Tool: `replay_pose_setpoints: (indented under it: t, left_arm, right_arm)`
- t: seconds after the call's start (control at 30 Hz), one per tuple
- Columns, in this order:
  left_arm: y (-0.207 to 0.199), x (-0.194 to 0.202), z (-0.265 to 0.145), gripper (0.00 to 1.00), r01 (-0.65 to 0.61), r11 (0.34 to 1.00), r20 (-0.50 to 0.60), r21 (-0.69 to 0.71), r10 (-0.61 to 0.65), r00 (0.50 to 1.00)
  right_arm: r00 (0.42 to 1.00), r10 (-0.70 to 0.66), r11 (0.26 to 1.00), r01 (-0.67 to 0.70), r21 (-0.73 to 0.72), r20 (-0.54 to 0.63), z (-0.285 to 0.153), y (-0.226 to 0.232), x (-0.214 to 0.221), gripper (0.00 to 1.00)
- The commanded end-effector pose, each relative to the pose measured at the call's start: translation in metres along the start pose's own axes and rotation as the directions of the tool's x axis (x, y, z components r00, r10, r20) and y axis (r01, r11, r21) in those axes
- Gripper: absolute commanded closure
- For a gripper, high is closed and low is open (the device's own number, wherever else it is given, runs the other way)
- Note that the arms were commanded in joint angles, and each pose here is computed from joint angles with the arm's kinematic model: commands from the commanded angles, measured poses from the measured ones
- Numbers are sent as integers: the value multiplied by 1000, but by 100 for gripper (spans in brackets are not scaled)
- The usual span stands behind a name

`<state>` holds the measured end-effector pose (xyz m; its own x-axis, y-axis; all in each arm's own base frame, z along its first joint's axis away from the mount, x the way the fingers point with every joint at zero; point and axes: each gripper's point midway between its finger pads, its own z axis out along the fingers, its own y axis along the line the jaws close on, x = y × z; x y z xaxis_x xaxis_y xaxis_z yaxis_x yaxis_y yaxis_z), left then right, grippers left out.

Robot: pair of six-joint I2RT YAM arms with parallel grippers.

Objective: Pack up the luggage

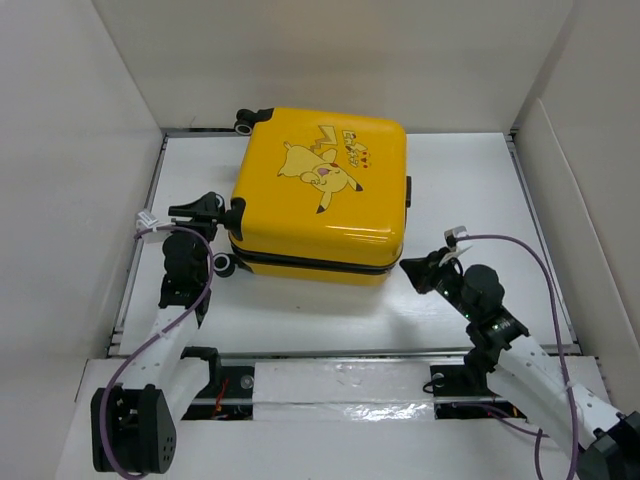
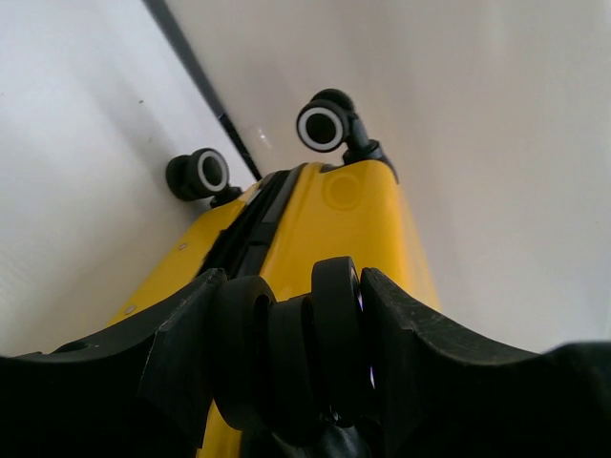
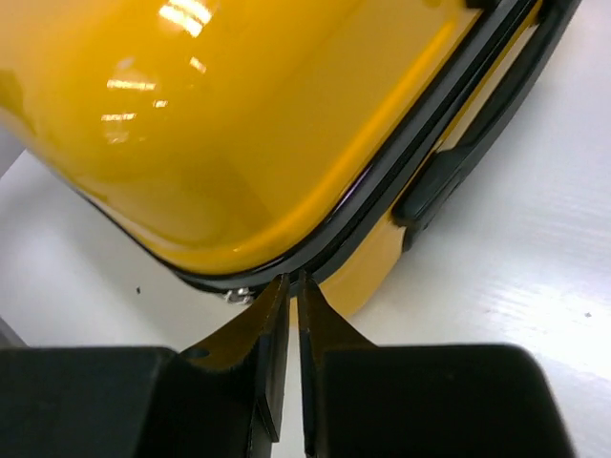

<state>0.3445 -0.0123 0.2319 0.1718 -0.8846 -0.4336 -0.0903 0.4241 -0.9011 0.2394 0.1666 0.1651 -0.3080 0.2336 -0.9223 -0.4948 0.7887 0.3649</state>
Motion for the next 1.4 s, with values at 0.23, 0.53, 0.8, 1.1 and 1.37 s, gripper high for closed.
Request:
replay_pose_setpoints:
  t: [0.23, 0.53, 0.8, 1.1, 1.37]
  left_arm:
    - [-14, 37, -9, 100, -89, 987, -166, 135, 111, 980]
    - [-1, 42, -17, 100, -128, 982, -175, 138, 152, 973]
    - [4, 42, -17, 100, -153, 979, -171, 131, 175, 970]
    - [5, 46, -13, 100, -157, 978, -178, 136, 180, 967]
    - [4, 46, -13, 100, -156, 978, -180, 141, 180, 967]
  right_arm:
    - [998, -52, 994, 49, -94, -37, 7, 47, 21, 45]
    - [998, -61, 997, 62, 43, -17, 17, 24, 16, 40]
    - [985, -71, 997, 76, 23, -155, 18, 26, 42, 39]
    - [995, -97, 995, 96, -34, -29, 25, 36, 21, 37]
    - [988, -132, 991, 129, -34, -85, 45, 41, 21, 63]
